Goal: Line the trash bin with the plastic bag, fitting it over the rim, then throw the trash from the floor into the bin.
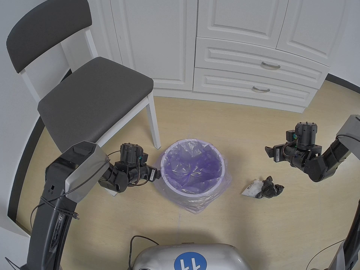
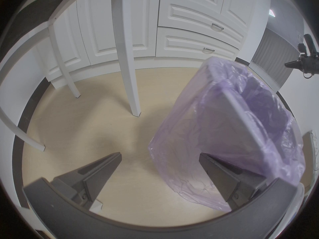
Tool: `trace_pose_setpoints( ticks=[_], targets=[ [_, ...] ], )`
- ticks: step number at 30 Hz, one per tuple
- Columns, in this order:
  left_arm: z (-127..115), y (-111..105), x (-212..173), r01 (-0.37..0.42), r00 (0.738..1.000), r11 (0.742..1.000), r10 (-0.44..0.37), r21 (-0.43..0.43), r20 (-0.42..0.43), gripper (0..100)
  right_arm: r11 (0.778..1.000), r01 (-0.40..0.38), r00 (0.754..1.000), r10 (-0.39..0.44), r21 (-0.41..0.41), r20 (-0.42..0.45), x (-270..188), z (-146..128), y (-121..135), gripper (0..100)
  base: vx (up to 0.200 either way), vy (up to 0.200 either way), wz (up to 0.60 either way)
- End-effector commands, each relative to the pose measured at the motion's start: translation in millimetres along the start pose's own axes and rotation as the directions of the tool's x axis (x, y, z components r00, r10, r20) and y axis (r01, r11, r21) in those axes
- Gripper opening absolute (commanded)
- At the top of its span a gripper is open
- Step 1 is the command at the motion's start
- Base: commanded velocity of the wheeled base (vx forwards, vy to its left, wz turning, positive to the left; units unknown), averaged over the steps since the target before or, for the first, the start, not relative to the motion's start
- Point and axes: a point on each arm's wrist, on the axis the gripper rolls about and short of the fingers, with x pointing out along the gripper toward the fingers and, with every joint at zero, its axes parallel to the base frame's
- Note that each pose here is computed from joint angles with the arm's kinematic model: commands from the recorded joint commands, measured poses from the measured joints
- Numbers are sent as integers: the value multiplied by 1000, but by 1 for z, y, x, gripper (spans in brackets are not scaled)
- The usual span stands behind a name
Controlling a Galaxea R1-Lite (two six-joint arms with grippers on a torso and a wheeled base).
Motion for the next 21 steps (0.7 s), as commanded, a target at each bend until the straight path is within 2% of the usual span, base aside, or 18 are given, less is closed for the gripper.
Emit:
trace_pose_setpoints(
  ticks=[1,12,14,16,18,21],
  targets=[
    [-15,7,33,-2,999,1000,3,6,-43,100,1000,10,1000,-10,-7,-28,13,-10,-2,100,0,0,0],
    [-29,12,66,-7,998,1000,7,-1,-59,100,999,9,998,-11,-37,-60,25,-22,0,100,0,0,0],
    [-42,10,70,0,995,1000,0,-2,-101,100,999,9,997,-12,-39,-72,29,-26,0,100,0,0,0],
    [-46,10,71,15,993,1000,-15,-3,-121,100,999,8,997,-11,-40,-80,32,-30,1,100,0,0,0],
    [-48,8,70,78,988,997,-79,-16,-136,100,999,7,995,-11,-43,-95,39,-36,3,100,0,0,0],
    [-47,8,70,95,988,995,-96,-16,-123,100,999,7,995,-12,-43,-103,44,-40,3,100,0,0,0]
  ],
)
